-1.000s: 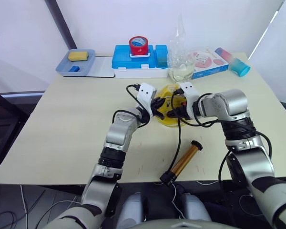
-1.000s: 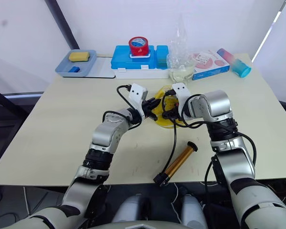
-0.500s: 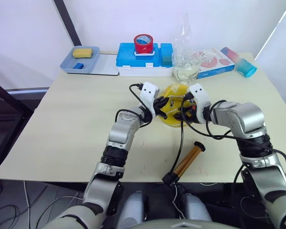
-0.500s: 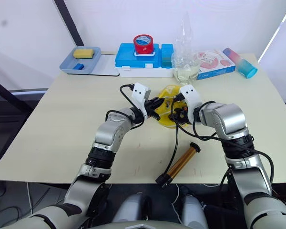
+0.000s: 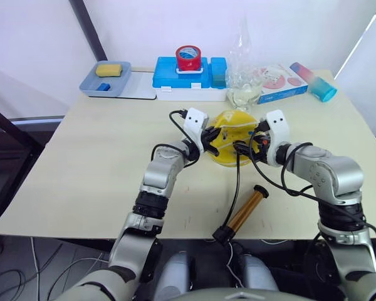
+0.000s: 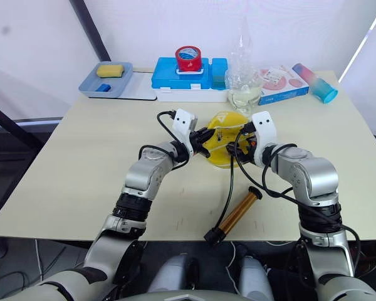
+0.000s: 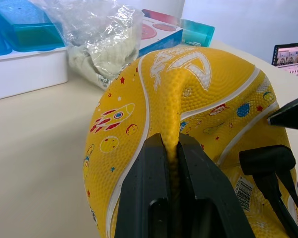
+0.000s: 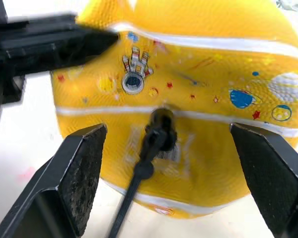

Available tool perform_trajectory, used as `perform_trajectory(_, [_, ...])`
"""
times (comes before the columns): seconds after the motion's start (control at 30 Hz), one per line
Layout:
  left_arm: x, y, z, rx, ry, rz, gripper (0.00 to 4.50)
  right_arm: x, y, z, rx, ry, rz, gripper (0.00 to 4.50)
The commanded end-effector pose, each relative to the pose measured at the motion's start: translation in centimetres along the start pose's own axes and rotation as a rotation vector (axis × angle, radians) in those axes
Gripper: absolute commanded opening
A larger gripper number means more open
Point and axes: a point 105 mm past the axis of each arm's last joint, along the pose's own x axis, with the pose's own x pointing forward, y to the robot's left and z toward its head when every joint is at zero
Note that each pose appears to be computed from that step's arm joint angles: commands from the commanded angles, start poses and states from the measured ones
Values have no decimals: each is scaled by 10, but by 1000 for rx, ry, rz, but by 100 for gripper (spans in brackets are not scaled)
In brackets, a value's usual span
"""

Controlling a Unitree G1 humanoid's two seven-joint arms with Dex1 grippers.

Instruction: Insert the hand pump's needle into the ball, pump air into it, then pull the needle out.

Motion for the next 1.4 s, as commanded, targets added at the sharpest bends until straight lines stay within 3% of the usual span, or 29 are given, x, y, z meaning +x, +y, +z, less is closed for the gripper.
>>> perform_trajectory(0.03, [1, -4, -38, -40, 131, -9, 0, -6, 2, 13, 36, -69, -5, 325])
perform_trajectory(0.1, [1, -4, -38, -38, 131, -9, 0, -5, 3, 10, 39, -61, -12, 236])
perform_trajectory(0.5, [2, -3, -37, -37, 132, -5, 0, -2, 3, 2, 184, -55, -37, 236])
perform_trajectory(1.13, [1, -2, -39, -36, 136, -1, 0, 10, 3, 3, 234, -64, -17, 236])
perform_trajectory(1.23, [1, -3, -40, -36, 138, -1, 0, 11, 2, 4, 228, -66, -16, 148])
perform_trajectory(1.3, [1, -3, -40, -36, 138, -1, 0, 11, 2, 3, 225, -66, -15, 48])
perform_trajectory(1.4, [1, -3, -41, -37, 138, -1, 0, 12, 3, 2, 219, -61, -9, 29])
